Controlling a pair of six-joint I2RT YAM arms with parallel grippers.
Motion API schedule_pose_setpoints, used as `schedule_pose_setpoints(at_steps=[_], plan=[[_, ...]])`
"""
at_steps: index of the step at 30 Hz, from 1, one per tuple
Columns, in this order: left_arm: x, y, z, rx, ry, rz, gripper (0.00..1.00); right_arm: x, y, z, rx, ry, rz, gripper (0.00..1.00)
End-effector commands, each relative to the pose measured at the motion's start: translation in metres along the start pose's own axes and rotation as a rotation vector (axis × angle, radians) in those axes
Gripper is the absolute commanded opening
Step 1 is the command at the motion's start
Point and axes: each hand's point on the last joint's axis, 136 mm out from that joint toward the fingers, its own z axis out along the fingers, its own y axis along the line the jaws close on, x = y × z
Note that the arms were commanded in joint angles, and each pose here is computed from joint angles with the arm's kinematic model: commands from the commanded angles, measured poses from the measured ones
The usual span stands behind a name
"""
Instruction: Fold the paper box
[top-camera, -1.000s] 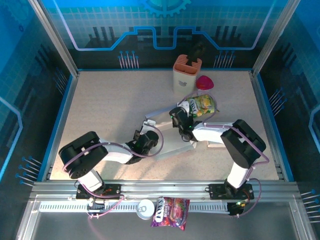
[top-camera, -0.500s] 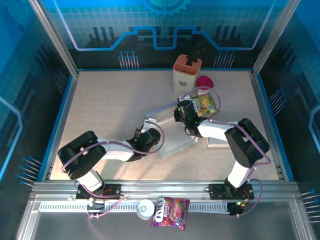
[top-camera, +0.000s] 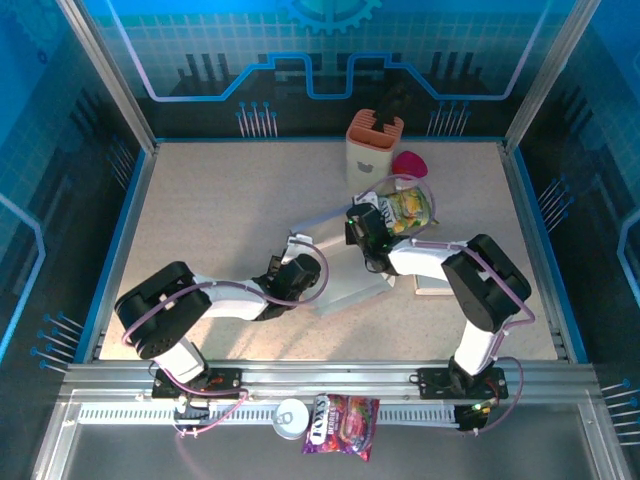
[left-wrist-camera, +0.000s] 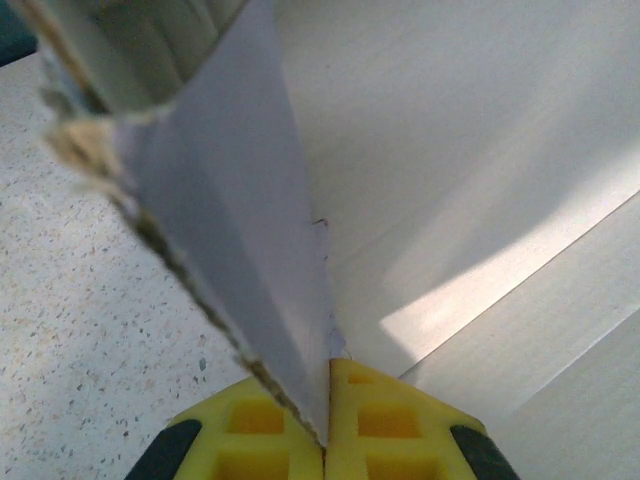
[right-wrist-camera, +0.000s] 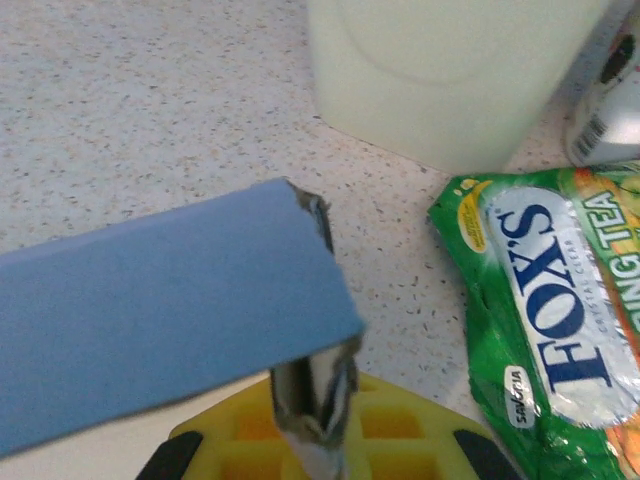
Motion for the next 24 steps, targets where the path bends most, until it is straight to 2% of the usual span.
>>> schedule_pose_setpoints(at_steps=[1,5,15,21,24], plan=[[-0.001,-0.004,-0.002,0.029,0.03,0.006,0.0,0.001,-0.016,-0.007,0.207,0.023,0.021,0.0],[-0.004,-0.004,-0.004,0.045,0.039,-0.012,0.0,0.008,-0.015,-0.021,0.28,0.09,0.011,0.0],[-0.001,-0.01,-0.017,0.159,0.164,-0.117,0.0,0.035,-0.003,-0.031,0.163,0.282,-0.047,0.0],[0.006,-0.012,-0.017,0.168,0.232,-0.148,0.0,0.041,-0.002,-0.035,0.138,0.307,-0.063,0.0],[0.005,-0.01,-0.013,0.166,0.239,-0.155,0.06,0.038,0.003,-0.036,0.112,0.302,-0.086,0.0]])
